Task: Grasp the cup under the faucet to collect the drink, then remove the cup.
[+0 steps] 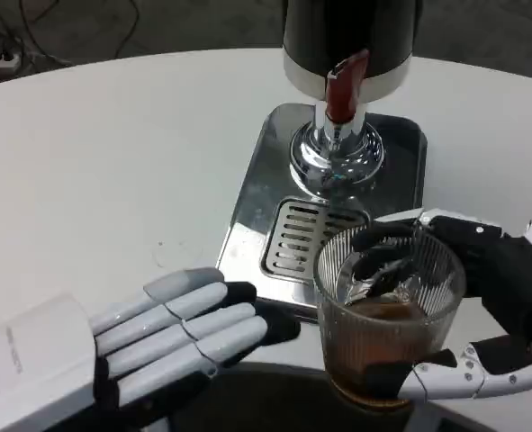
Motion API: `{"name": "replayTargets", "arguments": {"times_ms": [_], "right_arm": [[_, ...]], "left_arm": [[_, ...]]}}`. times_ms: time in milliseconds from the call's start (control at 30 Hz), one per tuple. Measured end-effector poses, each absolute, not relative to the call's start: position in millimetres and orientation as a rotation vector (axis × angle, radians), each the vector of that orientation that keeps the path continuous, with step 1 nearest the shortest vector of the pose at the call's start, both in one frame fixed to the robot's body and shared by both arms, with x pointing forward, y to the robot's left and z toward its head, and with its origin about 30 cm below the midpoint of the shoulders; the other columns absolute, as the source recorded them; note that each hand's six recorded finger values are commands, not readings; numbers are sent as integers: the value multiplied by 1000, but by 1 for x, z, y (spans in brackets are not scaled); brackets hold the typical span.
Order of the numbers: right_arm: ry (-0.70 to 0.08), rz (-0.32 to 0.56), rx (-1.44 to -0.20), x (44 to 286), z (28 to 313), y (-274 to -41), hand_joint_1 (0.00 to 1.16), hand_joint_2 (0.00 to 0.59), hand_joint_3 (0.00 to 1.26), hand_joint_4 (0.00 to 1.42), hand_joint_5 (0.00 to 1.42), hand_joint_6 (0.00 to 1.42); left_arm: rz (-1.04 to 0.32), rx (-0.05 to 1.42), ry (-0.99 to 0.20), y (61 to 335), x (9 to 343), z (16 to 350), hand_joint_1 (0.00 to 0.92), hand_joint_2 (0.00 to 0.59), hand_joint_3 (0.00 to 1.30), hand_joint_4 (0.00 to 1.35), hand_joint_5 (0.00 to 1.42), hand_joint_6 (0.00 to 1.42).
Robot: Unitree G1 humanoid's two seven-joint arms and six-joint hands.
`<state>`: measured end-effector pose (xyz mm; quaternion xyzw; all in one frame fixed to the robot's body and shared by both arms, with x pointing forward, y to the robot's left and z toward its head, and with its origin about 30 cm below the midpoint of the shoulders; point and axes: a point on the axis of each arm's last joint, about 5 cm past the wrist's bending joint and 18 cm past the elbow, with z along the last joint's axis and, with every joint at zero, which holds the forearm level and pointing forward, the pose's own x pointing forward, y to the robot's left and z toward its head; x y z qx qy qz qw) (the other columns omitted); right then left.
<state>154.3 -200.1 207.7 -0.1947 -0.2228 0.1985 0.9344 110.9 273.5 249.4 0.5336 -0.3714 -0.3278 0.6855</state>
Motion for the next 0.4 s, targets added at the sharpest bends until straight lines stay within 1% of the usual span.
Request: {"name": "replayTargets", "arguments": {"times_ms": [67, 400], "right_arm": [[-458, 408, -404, 155, 209, -201, 916, 92, 821, 852, 1031, 943], [-468, 416, -392, 157, 211, -201, 915, 94, 821, 853, 1031, 943]], "left_arm": [[-743, 1216, -823, 274, 110, 253, 0, 105, 0, 0, 0, 0], [-756, 1225, -808, 266, 112, 256, 0, 109, 0, 0, 0, 0]]}}
